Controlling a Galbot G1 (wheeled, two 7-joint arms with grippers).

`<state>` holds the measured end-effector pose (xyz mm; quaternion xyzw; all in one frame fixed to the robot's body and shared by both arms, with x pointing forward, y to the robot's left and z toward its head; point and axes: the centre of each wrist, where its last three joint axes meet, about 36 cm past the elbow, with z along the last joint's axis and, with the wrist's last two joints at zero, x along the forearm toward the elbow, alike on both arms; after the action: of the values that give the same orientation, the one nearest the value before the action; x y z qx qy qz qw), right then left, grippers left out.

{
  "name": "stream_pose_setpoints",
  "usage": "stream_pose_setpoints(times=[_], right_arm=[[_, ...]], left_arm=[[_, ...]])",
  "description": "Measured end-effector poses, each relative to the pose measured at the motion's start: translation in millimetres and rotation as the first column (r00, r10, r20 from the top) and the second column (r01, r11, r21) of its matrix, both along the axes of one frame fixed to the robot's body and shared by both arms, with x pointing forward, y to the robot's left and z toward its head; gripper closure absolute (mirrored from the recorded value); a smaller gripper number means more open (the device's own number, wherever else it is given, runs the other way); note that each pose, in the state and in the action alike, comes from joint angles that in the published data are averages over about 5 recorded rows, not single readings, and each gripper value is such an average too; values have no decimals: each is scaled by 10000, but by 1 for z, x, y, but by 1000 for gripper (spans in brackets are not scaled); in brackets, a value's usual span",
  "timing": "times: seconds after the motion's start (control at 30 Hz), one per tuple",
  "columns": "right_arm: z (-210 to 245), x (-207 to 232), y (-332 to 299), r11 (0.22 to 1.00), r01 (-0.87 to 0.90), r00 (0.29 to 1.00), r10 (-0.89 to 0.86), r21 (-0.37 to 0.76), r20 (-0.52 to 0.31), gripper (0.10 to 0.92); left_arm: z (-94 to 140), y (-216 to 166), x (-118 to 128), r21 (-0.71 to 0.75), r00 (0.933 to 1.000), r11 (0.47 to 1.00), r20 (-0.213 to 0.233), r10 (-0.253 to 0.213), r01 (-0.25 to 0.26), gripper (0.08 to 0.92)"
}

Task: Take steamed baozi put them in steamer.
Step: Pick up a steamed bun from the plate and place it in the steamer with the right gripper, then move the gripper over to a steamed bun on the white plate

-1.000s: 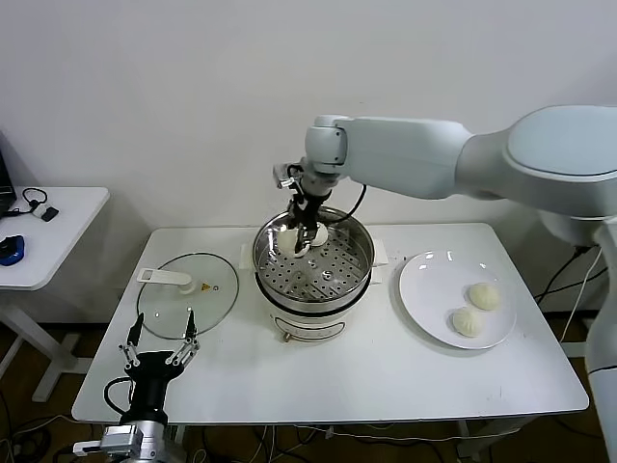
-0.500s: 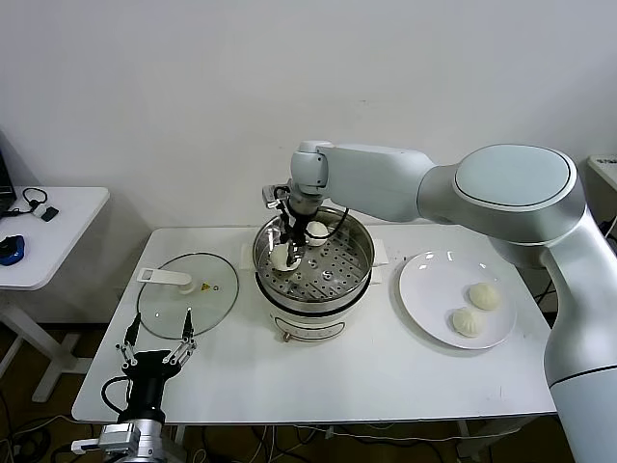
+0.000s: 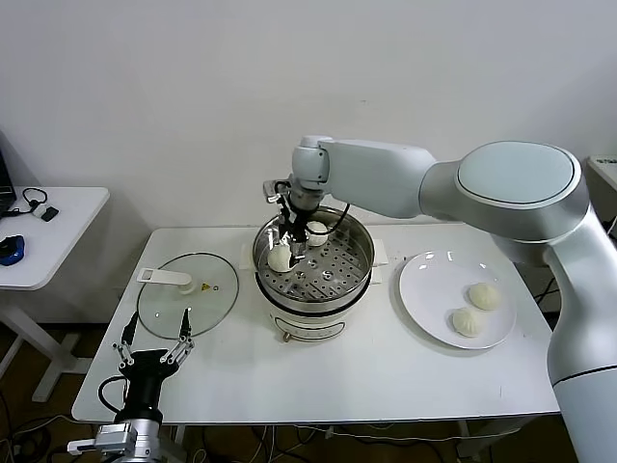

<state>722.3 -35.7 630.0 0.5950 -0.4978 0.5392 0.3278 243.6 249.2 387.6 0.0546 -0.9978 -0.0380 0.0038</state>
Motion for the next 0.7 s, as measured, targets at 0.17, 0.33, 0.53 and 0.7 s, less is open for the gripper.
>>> stream_pose_setpoints(times=[0.17,0.33,0.53,0.7], right_arm=[[22,-1,-27,9999,63,10000,-62,-150,37,200],[43,-6,-64,9988,181,9998,-176,-453,108,200],[60,-17,-120,9962,517,9986,-511,-706,112,200],[55,-30,-170,9938,726,9972,-737,-846,-103,200]], left_arm=[[2,-2,-2,21,10000,10000,-3,-31,31,177],[4,-3,-4,68,10000,10000,-9,-56,56,177],[4,-4,-7,123,10000,9999,-41,-33,33,177],[3,-5,-10,161,10000,9999,-94,16,-14,177]])
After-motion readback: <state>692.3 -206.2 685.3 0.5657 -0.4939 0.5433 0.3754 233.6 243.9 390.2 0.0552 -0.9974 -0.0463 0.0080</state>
